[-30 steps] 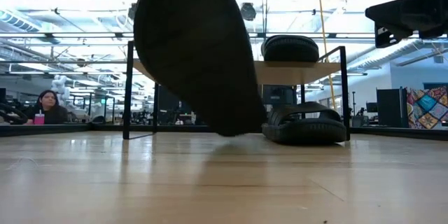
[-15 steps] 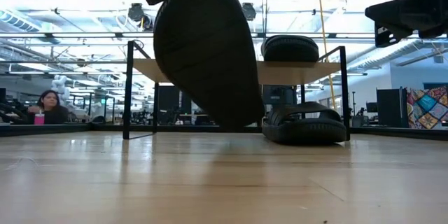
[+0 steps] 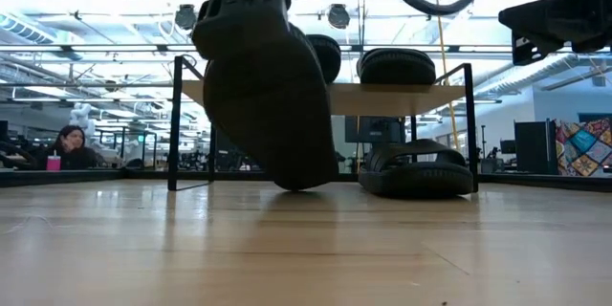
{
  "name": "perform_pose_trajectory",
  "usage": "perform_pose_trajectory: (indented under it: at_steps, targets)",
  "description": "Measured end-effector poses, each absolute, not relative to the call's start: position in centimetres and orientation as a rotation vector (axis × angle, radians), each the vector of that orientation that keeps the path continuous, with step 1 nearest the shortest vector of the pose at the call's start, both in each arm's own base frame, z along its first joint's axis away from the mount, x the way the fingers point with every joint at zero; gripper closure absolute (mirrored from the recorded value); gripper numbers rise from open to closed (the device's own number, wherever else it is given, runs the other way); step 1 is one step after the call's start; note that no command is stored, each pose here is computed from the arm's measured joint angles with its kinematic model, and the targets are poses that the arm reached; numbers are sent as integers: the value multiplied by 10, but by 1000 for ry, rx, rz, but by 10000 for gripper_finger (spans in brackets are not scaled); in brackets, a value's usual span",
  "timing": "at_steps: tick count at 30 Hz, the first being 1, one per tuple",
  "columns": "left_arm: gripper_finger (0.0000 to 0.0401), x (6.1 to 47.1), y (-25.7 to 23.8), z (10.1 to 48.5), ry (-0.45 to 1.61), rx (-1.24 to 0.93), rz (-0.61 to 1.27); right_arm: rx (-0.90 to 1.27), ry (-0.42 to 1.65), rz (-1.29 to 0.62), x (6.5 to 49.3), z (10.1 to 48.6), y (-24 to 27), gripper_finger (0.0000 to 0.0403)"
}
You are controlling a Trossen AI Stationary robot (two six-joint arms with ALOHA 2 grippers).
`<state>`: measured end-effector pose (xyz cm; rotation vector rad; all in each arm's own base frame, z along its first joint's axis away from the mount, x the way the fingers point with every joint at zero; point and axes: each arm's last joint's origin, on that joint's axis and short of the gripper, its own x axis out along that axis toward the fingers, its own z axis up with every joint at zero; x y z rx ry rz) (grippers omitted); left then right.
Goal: Pick and place slides into the shelf
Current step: Put the black slide under the shelf
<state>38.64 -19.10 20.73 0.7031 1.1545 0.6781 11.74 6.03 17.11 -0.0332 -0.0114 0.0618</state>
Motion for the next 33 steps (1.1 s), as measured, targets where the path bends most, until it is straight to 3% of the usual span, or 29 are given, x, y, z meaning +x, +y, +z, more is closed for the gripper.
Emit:
perform_pose_trajectory:
  at_steps: [33]
  targets:
    - [401,406,-143,208,1221,615,768,-35,-11,62,117,171,60,403]
